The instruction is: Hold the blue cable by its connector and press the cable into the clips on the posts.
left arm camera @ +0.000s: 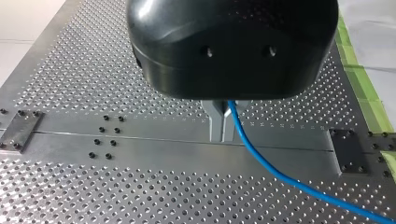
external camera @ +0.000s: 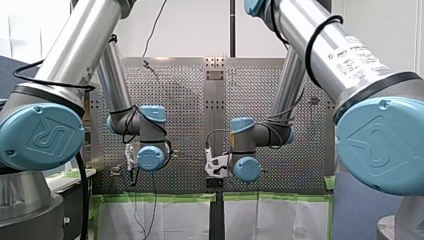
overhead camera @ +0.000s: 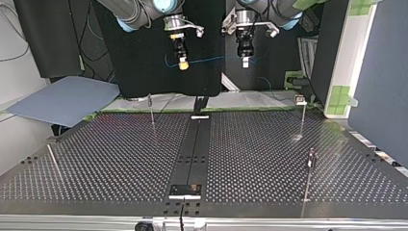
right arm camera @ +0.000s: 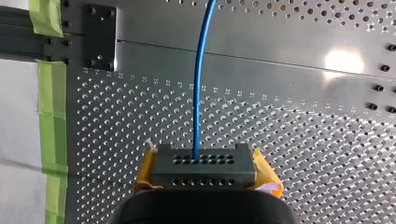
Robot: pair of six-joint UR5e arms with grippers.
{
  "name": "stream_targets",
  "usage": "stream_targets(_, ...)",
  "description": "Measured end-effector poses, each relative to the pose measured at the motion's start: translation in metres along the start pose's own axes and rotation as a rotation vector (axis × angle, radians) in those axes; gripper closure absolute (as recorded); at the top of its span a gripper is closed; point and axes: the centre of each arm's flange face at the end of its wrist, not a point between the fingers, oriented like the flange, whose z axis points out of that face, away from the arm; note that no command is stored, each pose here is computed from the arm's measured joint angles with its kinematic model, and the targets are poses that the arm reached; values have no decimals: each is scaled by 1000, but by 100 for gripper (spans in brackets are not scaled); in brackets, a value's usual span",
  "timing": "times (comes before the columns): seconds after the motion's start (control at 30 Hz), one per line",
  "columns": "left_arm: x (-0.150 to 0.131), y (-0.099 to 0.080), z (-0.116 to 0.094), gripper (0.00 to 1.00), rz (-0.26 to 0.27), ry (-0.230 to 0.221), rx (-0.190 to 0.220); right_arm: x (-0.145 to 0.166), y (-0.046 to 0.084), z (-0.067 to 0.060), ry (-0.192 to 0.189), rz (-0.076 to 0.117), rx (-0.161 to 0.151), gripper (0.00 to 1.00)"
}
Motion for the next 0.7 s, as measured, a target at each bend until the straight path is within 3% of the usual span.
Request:
stream_targets(0.23,2,1,0,100,7,6,-1,-1,0,0,-1,0,0,100)
stream_targets(0.53,22,18,1,100,128,107,0,-1,0,0,-1,0,0,100)
stream_targets(0.7,24,19,0,100,142,121,1,-1,0,0,-1,0,0,100)
